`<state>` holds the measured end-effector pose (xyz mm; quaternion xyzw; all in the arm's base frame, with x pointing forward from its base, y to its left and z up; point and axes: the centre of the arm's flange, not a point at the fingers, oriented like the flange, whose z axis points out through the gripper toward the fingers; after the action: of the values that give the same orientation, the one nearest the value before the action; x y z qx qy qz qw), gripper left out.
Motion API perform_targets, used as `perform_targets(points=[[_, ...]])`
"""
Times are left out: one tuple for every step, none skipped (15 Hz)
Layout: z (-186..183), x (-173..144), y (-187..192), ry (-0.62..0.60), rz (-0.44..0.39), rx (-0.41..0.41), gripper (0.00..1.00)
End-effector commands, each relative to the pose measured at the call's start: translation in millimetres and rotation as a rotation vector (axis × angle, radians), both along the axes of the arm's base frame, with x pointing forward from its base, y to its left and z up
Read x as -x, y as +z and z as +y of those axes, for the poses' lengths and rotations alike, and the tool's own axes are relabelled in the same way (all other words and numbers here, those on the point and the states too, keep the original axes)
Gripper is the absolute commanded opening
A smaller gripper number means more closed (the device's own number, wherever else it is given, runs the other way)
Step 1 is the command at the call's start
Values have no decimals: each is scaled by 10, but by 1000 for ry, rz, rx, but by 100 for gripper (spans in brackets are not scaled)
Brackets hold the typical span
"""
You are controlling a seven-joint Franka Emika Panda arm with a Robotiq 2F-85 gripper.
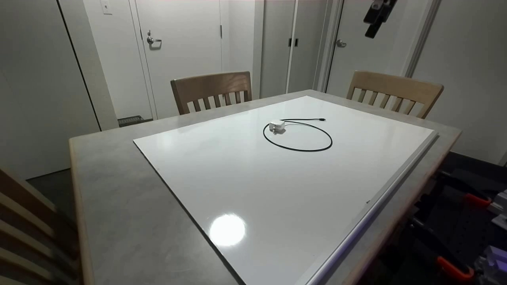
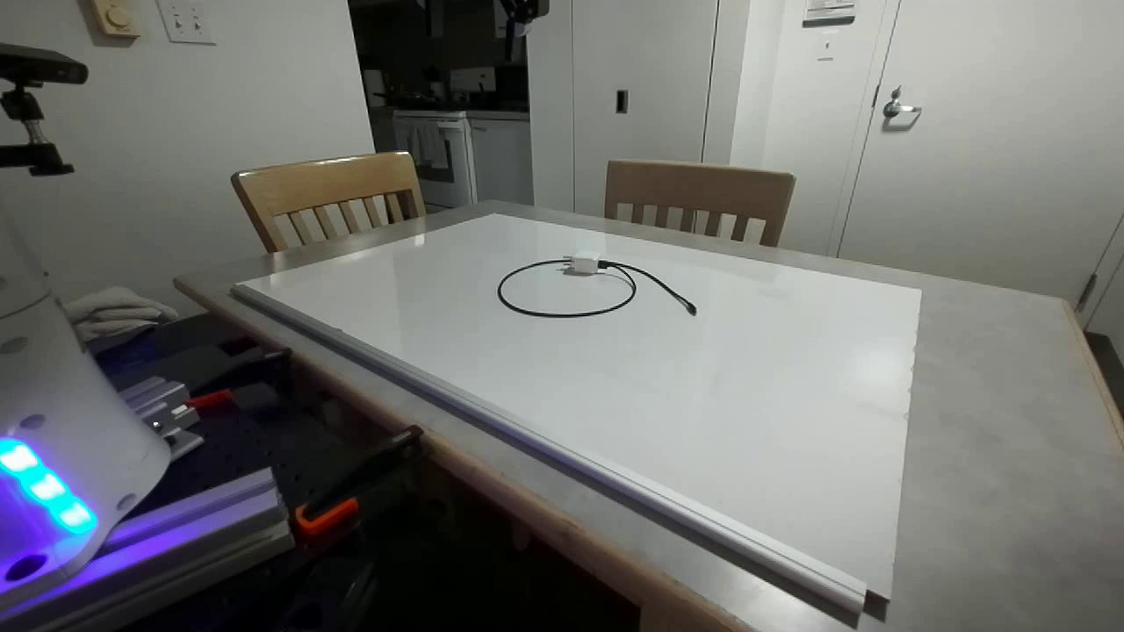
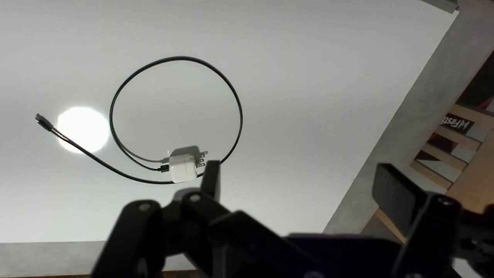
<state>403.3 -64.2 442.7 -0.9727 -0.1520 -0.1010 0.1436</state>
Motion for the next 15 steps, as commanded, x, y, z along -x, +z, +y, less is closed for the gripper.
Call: perform_targets(points=[[-167,-61,-121,-49,25,42,100],[-259,-96,-180,-42,13,48,100],[-345,-139,-223,-44,10,56,100],[-427,-190,-261,-48,10,74,100],[-500,-243,-291,-41,2,86,100],[-560,-321,-310,-21,-11,104,100],[-610,-380,-345,-6,-21,121,100],[-662,-473,-388,24,-24,129,100],[-710,-548,-445,46,-25,137,100],[-763,-630,-493,64,-19,141,100],[-810,-720,-564,85,-16,144,100],[-849,-793,-609,106,-9,143,100],[-882,-863,-675,131,-3,137,100],[-917,-940,-769,148,12,136,100],[-742,-644,-613,109,-6,135,100]])
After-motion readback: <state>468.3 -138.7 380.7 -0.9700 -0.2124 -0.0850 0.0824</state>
